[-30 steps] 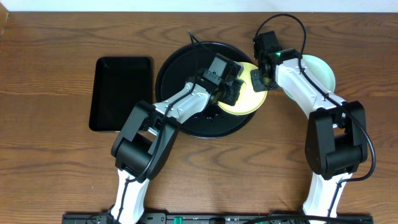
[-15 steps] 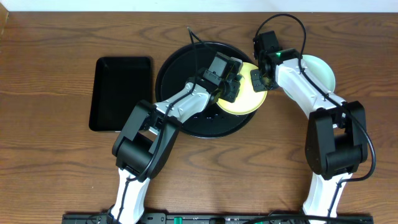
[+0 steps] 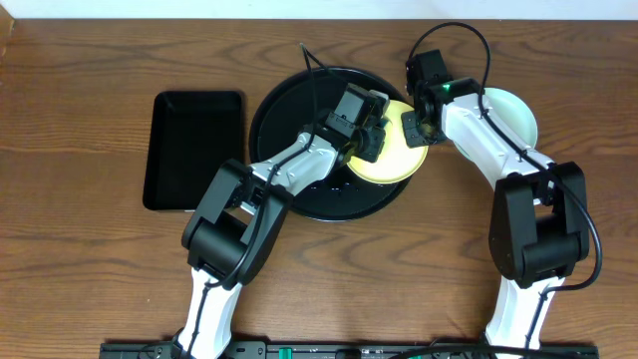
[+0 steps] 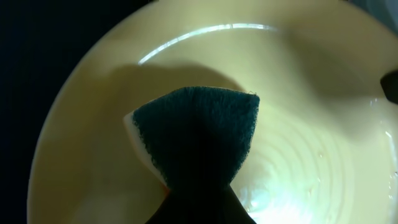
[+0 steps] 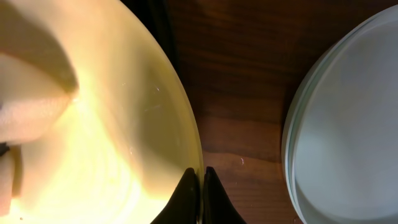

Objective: Clean dirty plates on tray and stack at the side
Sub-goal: 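Scrub the yellow plate with the sponge while right gripper holds rim, then lift the yellow plate with right gripper and carry it onto the mint stack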

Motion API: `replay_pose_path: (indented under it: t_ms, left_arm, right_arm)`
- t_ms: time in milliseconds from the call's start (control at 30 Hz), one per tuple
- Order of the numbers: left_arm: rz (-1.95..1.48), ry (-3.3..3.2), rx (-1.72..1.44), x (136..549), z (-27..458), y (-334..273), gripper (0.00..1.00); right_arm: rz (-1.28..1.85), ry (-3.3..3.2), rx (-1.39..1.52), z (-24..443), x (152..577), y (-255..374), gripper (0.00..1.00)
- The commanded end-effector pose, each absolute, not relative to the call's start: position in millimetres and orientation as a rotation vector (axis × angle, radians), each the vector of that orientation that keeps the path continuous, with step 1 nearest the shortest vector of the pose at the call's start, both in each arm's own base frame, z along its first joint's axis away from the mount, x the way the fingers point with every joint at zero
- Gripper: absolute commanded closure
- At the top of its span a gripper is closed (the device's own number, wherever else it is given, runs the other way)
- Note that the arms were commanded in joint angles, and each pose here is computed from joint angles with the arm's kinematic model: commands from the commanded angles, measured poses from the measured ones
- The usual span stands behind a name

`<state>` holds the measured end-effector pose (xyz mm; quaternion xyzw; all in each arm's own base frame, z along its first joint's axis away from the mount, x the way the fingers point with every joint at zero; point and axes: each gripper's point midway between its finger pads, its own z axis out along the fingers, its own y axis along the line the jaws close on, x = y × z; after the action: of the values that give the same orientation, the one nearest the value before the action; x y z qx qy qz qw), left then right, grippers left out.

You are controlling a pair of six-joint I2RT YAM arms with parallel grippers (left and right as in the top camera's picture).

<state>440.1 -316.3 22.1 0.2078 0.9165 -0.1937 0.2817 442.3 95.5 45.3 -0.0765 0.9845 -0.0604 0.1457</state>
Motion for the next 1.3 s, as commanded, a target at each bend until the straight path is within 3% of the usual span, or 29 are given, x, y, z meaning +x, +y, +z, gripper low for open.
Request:
replay_pose_path:
  t_ms: [0,600,767,967,1133,1267]
  left_arm:
    - [-0.411,2.498,0.583,442.9,-16.1,-300.5,0.92]
    - [-0.445,2.329,0.494,486.5,13.0,-294.1,0.93]
    - [-0.493,2.173,0.473,504.4,65.1,-305.4,0.92]
    - [-0.522,1.982,0.43,514.6,167.9,-299.9,0.92]
    - [-0.516,1.882,0.361,507.6,251.3,-265.3,0.92]
    - [-0.466,1.938,0.289,491.2,282.3,-214.9,0.92]
  right_arm:
    - [-0.134,2.821,-0.266,54.7,439.1,104.1,0.99]
    - [-0.133,2.818,-0.266,55.0,439.9,104.3,0.99]
    - [-0.132,2.817,-0.265,55.0,440.1,104.4,0.99]
    - [-0.131,2.814,-0.265,55.2,440.7,105.1,0.99]
    - [-0.131,2.814,-0.266,55.3,440.7,105.5,0.99]
    - [-0.128,2.804,-0.268,56.0,442.6,107.1,0.99]
